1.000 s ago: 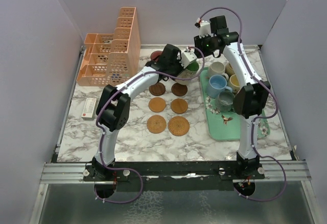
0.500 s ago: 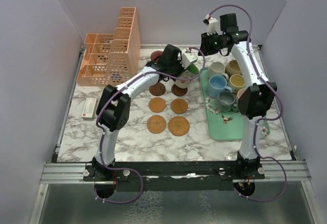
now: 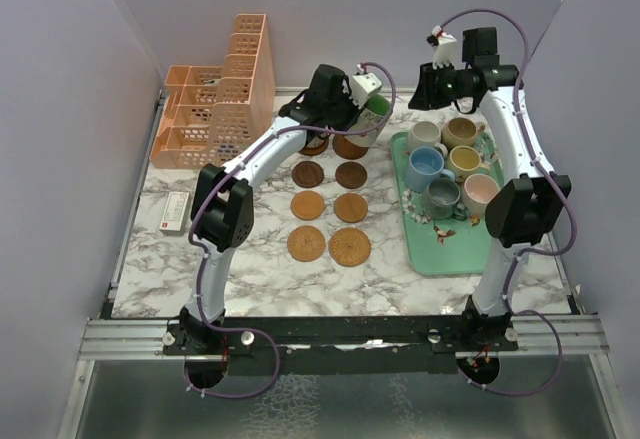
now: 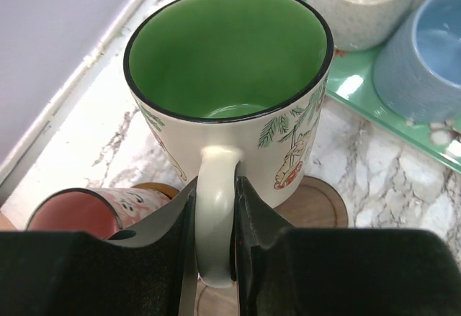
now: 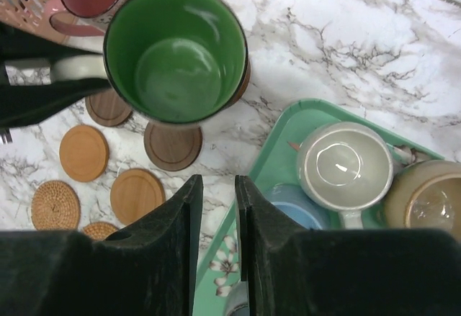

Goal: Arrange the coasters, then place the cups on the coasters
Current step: Place the cup on the coaster.

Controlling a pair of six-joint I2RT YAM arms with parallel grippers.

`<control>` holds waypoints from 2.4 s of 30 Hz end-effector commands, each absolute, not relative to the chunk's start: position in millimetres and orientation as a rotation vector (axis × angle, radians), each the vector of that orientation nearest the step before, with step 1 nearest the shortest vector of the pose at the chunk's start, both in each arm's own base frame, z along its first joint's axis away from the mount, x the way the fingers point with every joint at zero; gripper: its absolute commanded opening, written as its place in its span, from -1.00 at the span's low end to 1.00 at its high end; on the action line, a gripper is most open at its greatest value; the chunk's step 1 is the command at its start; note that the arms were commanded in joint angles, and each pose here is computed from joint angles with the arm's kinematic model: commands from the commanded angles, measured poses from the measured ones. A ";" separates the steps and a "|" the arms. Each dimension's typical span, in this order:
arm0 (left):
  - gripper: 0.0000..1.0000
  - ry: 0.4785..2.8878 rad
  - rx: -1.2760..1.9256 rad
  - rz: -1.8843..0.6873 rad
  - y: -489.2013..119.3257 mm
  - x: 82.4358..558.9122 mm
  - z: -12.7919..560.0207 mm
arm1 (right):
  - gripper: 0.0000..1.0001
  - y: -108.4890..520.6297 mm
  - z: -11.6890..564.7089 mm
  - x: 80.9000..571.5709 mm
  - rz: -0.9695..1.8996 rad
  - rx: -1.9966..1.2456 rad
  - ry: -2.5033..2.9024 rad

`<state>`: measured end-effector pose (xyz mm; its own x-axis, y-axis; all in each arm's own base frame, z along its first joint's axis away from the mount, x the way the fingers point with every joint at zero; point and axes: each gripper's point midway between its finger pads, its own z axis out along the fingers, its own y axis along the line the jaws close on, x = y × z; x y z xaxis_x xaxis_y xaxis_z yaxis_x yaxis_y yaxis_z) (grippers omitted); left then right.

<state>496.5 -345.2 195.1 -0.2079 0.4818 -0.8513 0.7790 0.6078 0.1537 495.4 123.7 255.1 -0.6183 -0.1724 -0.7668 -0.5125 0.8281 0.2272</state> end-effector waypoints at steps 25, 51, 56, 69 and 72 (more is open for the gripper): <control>-1.00 1.673 0.871 -0.331 -344.1 559.5 226.1 | -0.54 106.9 259.3 462.1 0.631 -0.524 2.159; -1.00 1.727 0.877 -0.374 -344.3 554.0 197.4 | -0.54 103.7 246.0 460.8 0.646 -0.535 2.180; -0.86 1.750 0.890 -0.375 -341.0 546.4 186.0 | -0.54 103.4 246.8 459.6 0.648 -0.537 2.178; -0.63 1.809 0.907 -0.383 -331.5 524.2 162.9 | -0.54 102.2 247.0 457.9 0.653 -0.534 2.177; -0.60 1.818 0.915 -0.385 -331.1 518.9 158.9 | -0.55 101.8 246.0 457.7 0.652 -0.534 2.178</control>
<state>527.1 -322.8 119.5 -0.2553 0.4535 -0.8539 0.7249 0.6742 0.1414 458.5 103.1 232.8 -0.6455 -0.1595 -0.7469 -0.5354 0.7919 0.2936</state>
